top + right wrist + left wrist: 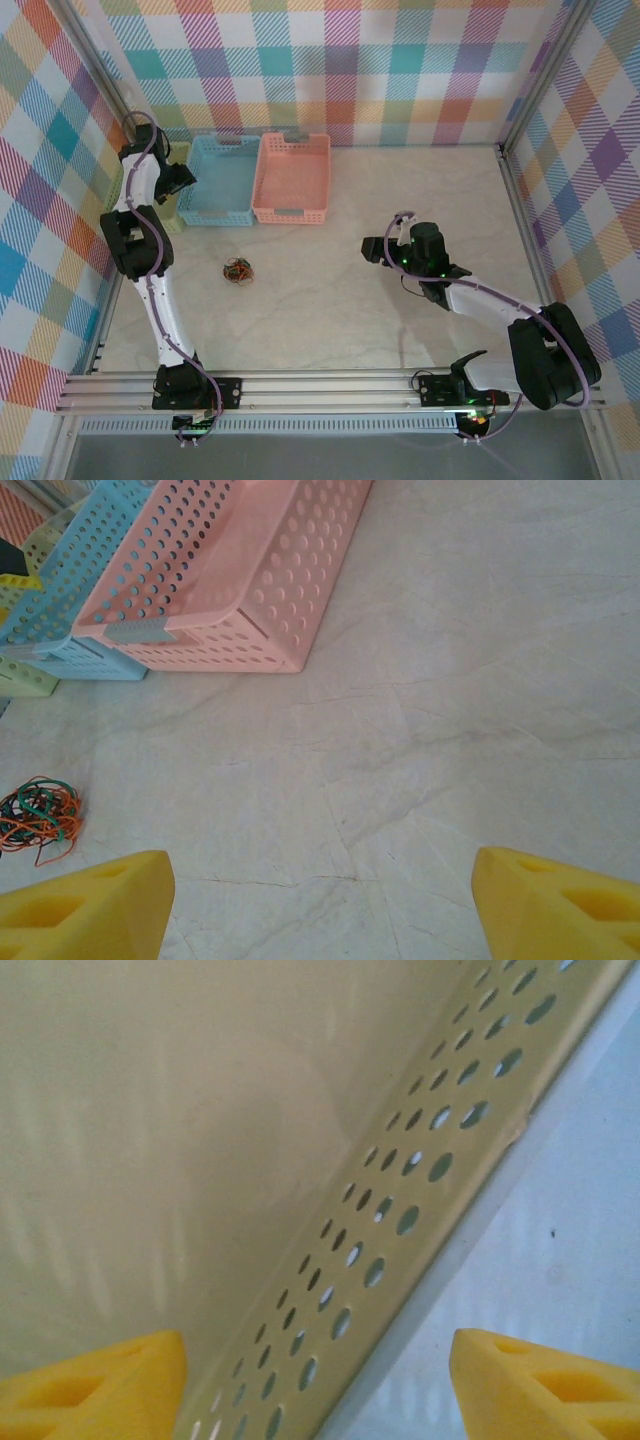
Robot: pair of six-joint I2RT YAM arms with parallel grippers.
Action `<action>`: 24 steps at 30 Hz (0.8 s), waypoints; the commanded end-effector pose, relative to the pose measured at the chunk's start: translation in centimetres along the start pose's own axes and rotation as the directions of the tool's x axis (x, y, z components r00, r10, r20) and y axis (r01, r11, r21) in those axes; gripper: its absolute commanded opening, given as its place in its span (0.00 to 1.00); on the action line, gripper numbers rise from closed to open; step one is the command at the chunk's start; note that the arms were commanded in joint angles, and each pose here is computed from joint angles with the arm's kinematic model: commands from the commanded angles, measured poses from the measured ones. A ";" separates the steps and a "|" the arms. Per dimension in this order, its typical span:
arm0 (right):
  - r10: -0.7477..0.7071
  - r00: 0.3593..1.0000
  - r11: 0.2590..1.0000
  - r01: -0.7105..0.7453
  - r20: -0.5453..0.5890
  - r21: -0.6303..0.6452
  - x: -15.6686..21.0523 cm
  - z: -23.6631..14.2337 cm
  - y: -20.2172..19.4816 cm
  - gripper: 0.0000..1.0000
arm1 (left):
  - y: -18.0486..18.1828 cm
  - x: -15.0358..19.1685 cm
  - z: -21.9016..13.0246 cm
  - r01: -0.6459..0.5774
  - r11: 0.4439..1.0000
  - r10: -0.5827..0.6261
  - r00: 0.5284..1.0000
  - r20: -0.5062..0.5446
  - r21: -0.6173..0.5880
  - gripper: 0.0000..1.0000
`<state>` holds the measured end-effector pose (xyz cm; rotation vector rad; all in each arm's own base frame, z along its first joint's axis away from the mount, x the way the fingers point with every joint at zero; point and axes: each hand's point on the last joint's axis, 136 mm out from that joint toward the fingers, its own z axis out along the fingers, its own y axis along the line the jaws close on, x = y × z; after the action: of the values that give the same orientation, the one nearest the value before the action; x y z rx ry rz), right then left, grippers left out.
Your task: Untangle the cables
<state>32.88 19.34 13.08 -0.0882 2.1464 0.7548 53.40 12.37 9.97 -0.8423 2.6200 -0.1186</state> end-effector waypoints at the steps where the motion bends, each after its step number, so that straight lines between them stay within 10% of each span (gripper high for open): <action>1: -0.034 0.999 0.999 0.035 0.041 -0.019 -1.5 0.2 0.9 0.78 | -1.0 0.4 -0.7 -0.012 0.998 0.014 0.999 -0.044 0.064 0.69; 11: -0.039 0.999 0.999 0.039 0.039 -0.006 -1.4 0.2 0.6 0.78 | -1.9 1.8 -0.1 -0.019 0.996 0.029 0.994 -0.108 0.091 0.42; 24: -0.039 0.998 0.999 0.039 0.041 -0.004 -1.5 -0.1 0.7 0.79 | -3.7 4.3 0.8 -0.120 0.991 0.127 0.980 -0.156 0.054 0.36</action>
<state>33.04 19.14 12.92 -0.0935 2.1463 0.7308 52.94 8.74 9.50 -0.7324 2.7282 -0.2179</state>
